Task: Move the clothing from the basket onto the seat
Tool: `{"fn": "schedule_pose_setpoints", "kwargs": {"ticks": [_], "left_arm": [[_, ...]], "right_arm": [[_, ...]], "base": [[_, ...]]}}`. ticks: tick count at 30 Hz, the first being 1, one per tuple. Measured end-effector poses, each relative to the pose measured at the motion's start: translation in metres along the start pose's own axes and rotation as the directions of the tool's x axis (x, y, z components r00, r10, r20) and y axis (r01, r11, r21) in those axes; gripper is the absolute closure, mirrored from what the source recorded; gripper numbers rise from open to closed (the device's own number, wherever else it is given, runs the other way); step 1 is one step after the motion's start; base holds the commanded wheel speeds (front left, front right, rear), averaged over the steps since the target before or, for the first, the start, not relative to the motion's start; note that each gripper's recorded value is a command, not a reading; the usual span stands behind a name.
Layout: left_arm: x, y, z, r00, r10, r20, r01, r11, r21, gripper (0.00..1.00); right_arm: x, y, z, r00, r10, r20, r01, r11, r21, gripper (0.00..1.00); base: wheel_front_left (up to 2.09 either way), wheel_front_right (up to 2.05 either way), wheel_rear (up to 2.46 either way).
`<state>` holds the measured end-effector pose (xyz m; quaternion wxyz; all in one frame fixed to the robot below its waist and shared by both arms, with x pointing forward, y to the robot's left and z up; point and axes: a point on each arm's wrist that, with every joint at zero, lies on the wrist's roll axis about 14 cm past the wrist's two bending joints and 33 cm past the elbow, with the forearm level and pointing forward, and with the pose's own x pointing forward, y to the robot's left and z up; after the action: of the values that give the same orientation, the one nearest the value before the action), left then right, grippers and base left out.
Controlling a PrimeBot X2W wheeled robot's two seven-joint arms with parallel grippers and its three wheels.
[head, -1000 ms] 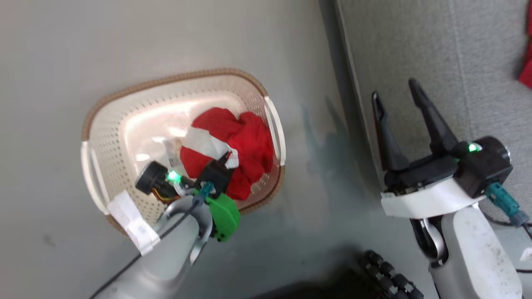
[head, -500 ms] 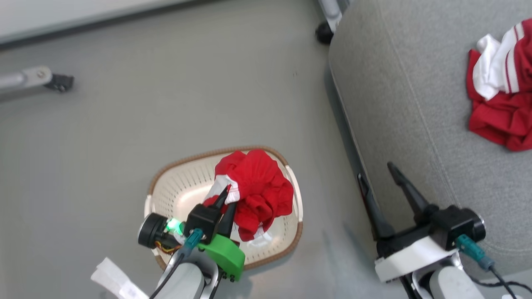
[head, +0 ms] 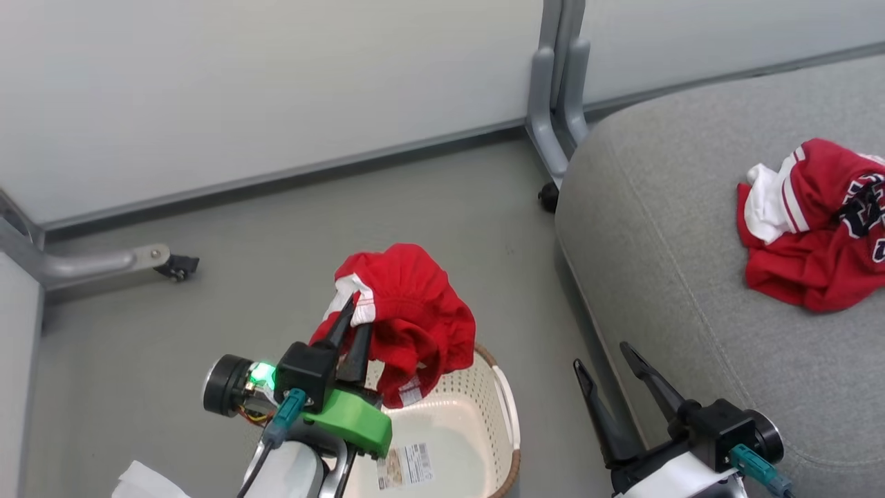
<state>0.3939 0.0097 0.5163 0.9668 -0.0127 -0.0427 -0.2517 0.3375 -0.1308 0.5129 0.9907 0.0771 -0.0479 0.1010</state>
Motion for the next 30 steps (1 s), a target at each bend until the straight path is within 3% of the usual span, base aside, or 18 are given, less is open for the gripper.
{"fn": "schedule_pose_setpoints", "kwargs": {"ticks": [8,16,30], "left_arm": [[0.000,-0.015,0.042,0.992,-0.038,0.118,0.036,0.999,0.019,1.00],[0.000,-0.049,0.059,0.972,-0.157,0.176,0.151,0.988,0.044,1.00],[-0.010,-0.113,0.088,0.885,-0.382,0.267,0.379,0.923,0.066,1.00]], "right_arm": [[-0.004,0.010,0.015,0.998,0.027,0.049,-0.027,1.000,0.001,0.00],[0.003,0.016,0.016,0.996,0.072,0.047,-0.071,0.997,-0.034,0.00],[0.020,0.037,0.022,0.978,0.202,0.047,-0.197,0.975,-0.101,0.00]], "base": [[0.00,0.00,0.00],[0.00,0.00,0.00],[0.00,0.00,0.00]]}}
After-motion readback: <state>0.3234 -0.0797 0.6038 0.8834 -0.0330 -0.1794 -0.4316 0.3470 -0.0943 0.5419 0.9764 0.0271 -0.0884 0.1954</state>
